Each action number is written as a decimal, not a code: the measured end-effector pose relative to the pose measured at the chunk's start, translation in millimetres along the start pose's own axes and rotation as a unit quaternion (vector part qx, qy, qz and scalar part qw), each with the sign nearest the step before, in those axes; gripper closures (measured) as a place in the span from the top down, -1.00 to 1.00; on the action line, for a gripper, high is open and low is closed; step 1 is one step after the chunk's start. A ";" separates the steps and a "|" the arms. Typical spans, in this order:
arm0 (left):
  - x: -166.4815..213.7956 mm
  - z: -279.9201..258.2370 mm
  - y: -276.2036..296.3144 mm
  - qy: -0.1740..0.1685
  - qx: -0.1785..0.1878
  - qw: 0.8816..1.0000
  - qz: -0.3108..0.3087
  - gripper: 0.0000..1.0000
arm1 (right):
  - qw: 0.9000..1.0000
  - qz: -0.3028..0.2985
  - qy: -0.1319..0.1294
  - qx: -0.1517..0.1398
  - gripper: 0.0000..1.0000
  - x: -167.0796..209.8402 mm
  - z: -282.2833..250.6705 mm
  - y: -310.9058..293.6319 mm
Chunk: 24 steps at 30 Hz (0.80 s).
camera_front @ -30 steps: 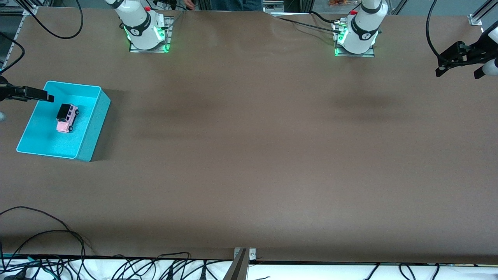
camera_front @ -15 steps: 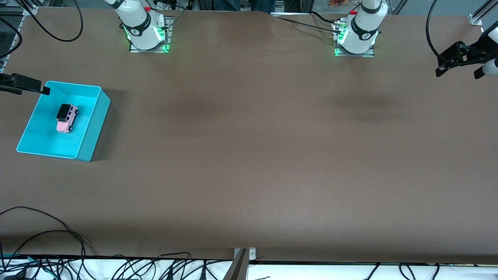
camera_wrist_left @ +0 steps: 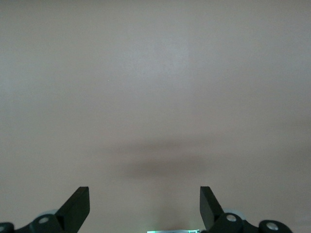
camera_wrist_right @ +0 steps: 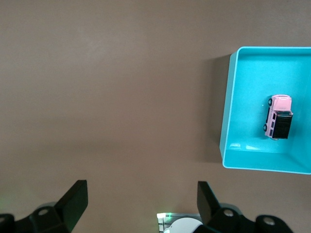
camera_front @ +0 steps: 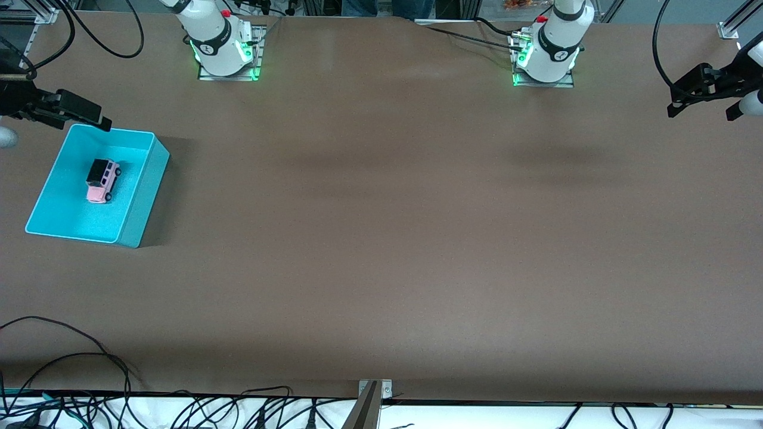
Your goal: Wind and store pink jeep toy
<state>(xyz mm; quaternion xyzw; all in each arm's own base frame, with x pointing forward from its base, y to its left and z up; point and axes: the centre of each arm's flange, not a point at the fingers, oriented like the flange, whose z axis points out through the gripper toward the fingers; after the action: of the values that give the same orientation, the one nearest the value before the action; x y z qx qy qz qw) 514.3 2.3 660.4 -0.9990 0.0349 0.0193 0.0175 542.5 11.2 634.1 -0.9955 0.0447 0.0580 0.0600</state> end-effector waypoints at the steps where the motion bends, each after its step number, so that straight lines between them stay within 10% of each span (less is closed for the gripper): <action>1: 0.0 0.0 0.0 0.000 0.000 1.000 0.000 1.00 | 1.000 -0.001 0.002 -0.002 1.00 -0.8 0.3 -1.5; 11: 0.0 0.0 0.0 0.000 0.000 1.000 0.000 1.00 | 0.997 -0.026 0.021 -0.065 1.00 -2.3 25.8 -25.7; 24: 0.0 0.0 -0.1 0.000 0.000 1.000 0.000 1.00 | 0.997 -0.013 0.033 -0.071 1.00 4.5 32.2 1.2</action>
<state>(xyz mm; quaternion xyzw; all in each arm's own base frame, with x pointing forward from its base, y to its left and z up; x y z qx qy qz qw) 514.2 2.3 660.4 -0.9990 0.0349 0.0195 0.0175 543.2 13.7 601.7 -0.9991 0.0293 0.0278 -0.0117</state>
